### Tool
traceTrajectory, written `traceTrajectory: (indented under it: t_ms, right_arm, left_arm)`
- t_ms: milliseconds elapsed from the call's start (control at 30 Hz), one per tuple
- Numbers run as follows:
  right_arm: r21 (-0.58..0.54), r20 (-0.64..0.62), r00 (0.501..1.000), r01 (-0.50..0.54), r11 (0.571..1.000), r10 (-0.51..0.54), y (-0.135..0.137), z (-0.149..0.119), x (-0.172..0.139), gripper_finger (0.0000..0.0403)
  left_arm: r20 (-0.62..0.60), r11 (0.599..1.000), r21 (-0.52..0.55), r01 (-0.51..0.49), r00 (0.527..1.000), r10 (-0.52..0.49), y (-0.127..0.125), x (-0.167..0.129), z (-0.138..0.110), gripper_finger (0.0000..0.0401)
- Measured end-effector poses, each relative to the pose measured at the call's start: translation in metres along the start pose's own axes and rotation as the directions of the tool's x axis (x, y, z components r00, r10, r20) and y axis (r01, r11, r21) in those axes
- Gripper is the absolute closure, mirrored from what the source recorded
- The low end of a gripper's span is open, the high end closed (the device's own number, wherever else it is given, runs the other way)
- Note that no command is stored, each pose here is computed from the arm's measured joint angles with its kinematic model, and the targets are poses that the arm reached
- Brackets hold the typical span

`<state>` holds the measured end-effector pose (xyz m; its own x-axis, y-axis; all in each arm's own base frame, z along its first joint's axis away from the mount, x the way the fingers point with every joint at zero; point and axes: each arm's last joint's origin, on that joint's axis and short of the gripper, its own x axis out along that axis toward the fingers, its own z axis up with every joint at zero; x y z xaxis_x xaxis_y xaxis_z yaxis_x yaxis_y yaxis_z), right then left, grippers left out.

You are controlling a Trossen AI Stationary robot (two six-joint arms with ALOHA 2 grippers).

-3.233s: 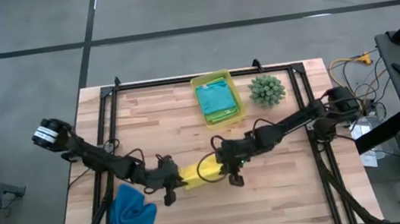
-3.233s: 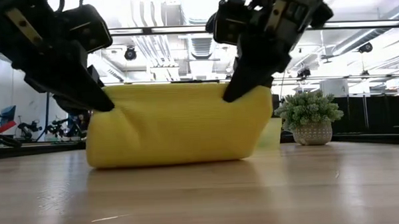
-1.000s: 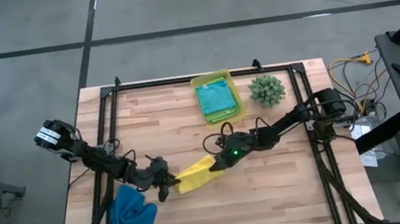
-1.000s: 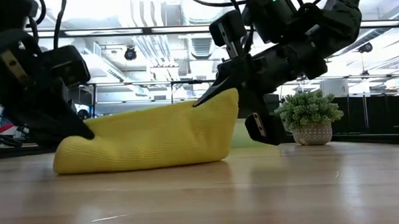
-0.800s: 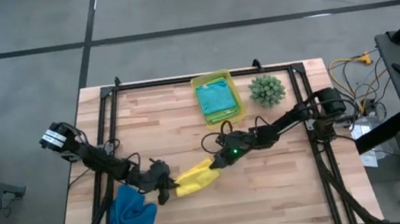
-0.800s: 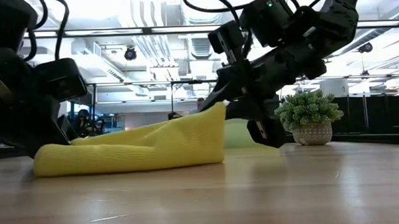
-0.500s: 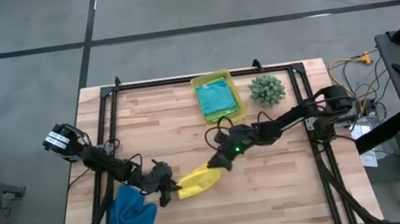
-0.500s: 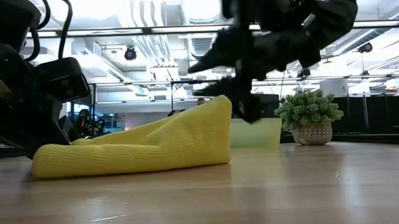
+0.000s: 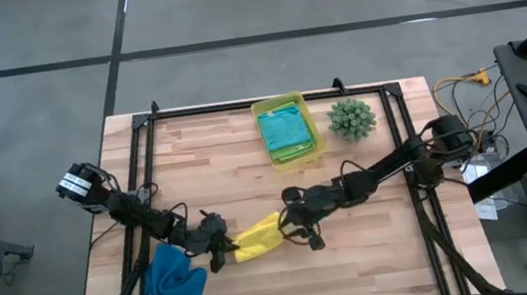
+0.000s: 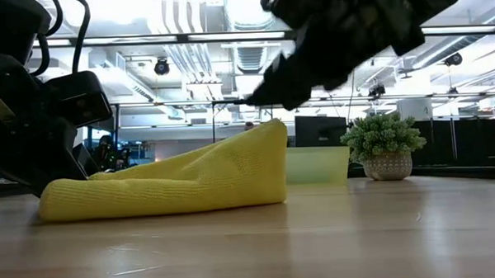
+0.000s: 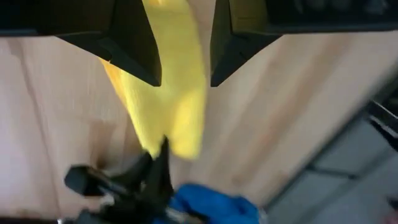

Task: Fold microfiber towels
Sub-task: Fold the yellow microfiber cloth

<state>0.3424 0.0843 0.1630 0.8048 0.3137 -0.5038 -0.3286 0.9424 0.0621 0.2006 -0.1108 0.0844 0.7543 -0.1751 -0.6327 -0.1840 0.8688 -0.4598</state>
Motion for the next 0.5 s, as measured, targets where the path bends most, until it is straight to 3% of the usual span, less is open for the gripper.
traceTrajectory:
  t_ms: [233, 500]
  right_arm:
    - [-0.157, -0.095, 0.995, -0.014, 0.988, -0.001, -0.005, -0.007, 0.015, 0.0274]
    - [-0.129, -0.216, 0.975, 0.026, 0.991, -0.053, -0.022, -0.029, 0.042, 0.0285]
  left_arm:
    - [0.002, 1.000, -0.001, 0.001, 1.000, -0.001, 0.000, 0.000, 0.000, 0.0401]
    - [0.014, 1.000, -0.007, 0.015, 1.000, -0.015, -0.001, 0.000, 0.001, 0.0401]
